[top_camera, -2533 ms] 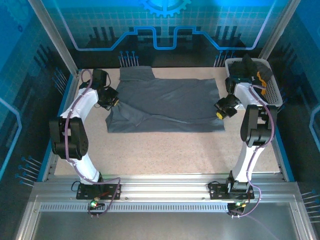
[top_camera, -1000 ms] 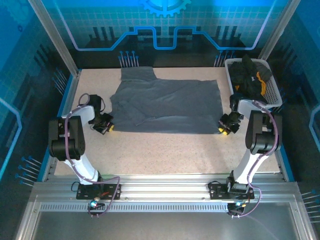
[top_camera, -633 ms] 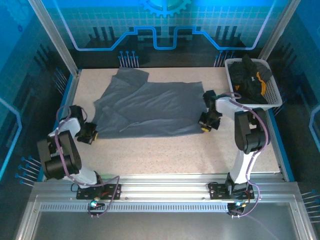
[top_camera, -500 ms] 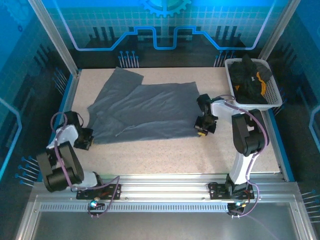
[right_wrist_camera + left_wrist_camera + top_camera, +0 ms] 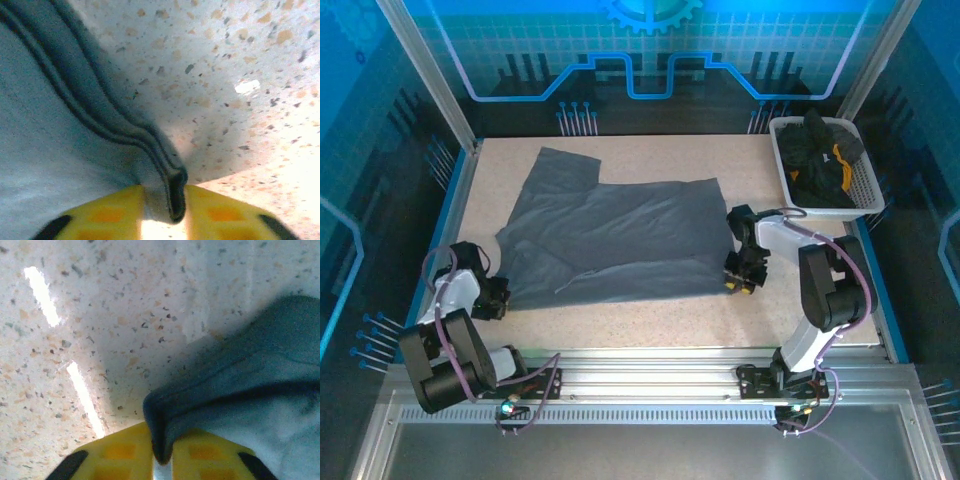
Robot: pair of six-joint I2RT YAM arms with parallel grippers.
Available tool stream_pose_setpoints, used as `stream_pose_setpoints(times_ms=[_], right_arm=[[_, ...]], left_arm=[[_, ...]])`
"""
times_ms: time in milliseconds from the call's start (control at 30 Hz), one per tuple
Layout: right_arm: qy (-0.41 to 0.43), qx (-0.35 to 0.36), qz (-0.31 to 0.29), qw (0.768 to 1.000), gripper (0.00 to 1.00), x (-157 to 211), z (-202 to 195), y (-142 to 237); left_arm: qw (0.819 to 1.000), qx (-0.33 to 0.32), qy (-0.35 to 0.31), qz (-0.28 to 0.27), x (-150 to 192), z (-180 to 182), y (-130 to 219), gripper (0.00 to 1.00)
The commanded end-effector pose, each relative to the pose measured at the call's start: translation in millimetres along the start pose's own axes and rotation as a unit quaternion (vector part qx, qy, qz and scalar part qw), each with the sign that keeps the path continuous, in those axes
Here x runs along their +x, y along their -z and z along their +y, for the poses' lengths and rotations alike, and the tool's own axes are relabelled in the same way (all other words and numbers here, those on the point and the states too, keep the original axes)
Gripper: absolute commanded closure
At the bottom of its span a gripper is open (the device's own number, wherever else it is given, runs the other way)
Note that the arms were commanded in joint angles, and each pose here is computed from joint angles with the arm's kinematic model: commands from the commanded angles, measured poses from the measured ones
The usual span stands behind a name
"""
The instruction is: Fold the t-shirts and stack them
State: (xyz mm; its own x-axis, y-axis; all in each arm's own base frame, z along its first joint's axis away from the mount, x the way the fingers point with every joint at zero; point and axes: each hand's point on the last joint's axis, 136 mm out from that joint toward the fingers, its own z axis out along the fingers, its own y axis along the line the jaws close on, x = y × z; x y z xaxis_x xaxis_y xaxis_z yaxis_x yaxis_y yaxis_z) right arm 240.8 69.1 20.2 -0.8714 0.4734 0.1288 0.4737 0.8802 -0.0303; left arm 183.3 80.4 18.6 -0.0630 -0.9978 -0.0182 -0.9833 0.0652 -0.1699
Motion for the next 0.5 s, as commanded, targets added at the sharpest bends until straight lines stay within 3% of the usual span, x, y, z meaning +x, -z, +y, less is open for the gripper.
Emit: stream_pose_setpoints(times_ms=[0, 100, 200, 300, 400, 467], right_arm=[[0.001, -0.006, -0.019, 1.000, 0.60, -5.2, -1.4, 26.3], [0.031, -0.041, -0.060, 0.997, 0.54, -11.2, 17.0, 54.5], [0.109, -0.118, -0.093, 0.983, 0.46, -8.7, 64.2, 83.8], [0.197, -0.253, -0.078, 0.944, 0.41, 13.8, 132.7, 105.4], [0.255, -0.374, -0.038, 0.891, 0.38, 43.1, 188.9, 126.5], [0.279, -0.415, -0.018, 0.866, 0.38, 57.2, 213.5, 134.7]], left_arm=[[1.000, 0.005, -0.004, -0.020, -8.2, -3.2, 12.8, 0.63], [0.999, 0.029, -0.023, -0.038, -13.2, -21.4, 30.7, 0.55], [0.995, 0.066, -0.051, -0.054, -7.0, -52.1, 50.5, 0.45], [0.991, 0.114, -0.068, -0.026, 22.3, -83.6, 59.3, 0.42], [0.987, 0.136, -0.070, 0.051, 69.5, -97.7, 51.3, 0.42], [0.983, 0.141, -0.067, 0.098, 99.9, -97.2, 41.3, 0.43]])
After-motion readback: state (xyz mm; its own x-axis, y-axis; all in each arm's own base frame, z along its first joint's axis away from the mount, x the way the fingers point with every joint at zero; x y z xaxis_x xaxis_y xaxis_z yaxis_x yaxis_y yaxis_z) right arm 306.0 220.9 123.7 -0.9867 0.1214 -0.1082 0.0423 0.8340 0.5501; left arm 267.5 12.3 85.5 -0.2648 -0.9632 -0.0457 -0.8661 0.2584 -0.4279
